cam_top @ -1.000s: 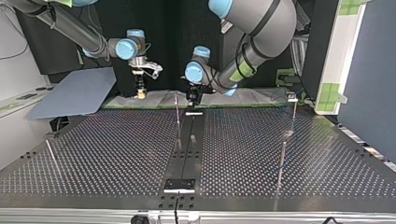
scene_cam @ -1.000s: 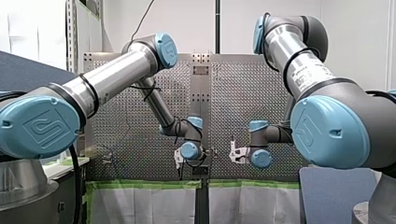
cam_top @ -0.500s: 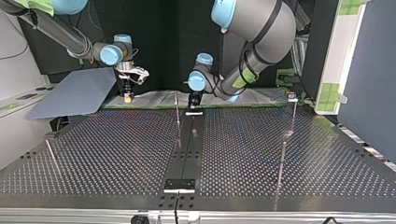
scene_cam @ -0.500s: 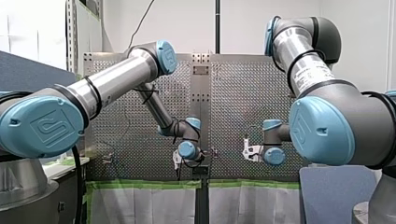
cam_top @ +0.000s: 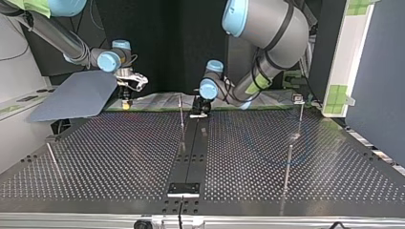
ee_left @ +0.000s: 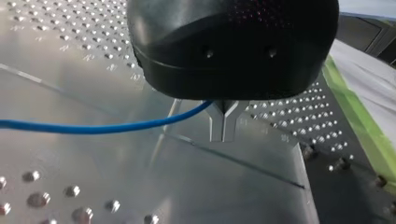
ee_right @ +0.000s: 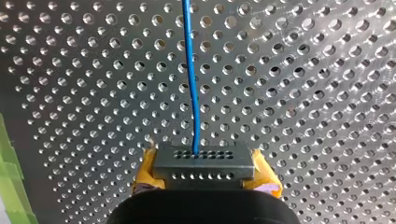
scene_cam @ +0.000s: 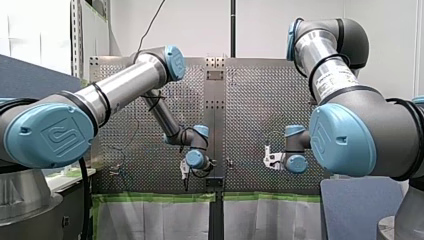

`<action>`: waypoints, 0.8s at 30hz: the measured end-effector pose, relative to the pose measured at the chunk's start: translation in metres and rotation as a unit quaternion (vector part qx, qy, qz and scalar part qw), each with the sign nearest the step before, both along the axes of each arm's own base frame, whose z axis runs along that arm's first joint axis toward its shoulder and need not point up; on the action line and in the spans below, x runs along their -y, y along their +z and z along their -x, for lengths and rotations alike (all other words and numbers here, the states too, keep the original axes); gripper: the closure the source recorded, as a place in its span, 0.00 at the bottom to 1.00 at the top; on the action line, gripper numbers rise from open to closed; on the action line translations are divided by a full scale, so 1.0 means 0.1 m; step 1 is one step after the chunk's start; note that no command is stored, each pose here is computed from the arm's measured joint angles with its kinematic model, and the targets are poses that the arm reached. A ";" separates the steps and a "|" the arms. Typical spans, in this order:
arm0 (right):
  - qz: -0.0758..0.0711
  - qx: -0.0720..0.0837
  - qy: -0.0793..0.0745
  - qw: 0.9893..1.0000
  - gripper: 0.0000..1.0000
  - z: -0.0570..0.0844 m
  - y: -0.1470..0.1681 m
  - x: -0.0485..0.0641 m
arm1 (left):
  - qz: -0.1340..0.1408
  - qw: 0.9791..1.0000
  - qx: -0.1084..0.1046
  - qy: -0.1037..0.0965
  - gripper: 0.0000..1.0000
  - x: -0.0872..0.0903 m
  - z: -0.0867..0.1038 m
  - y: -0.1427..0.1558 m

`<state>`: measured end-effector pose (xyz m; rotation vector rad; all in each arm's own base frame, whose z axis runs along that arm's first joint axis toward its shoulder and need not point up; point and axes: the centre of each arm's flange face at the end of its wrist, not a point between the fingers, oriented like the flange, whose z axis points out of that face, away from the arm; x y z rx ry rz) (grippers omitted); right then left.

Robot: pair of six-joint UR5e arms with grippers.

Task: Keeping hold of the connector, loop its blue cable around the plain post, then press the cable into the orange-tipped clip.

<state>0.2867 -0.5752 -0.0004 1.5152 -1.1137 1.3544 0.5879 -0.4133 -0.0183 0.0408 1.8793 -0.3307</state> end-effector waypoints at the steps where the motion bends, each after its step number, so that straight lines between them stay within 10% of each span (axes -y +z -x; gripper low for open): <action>1: 0.001 0.001 -0.001 1.000 1.00 0.01 0.00 0.01 | 0.000 1.000 0.001 -0.001 1.00 -0.01 -0.02 0.01; 12: 0.005 0.002 -0.002 1.000 1.00 0.06 0.04 0.17 | 0.000 1.000 0.014 -0.003 1.00 -0.02 -0.11 0.06; 24: -0.022 -0.018 0.003 1.000 1.00 0.04 -0.20 0.36 | -0.006 1.000 0.021 0.004 1.00 -0.02 -0.14 0.09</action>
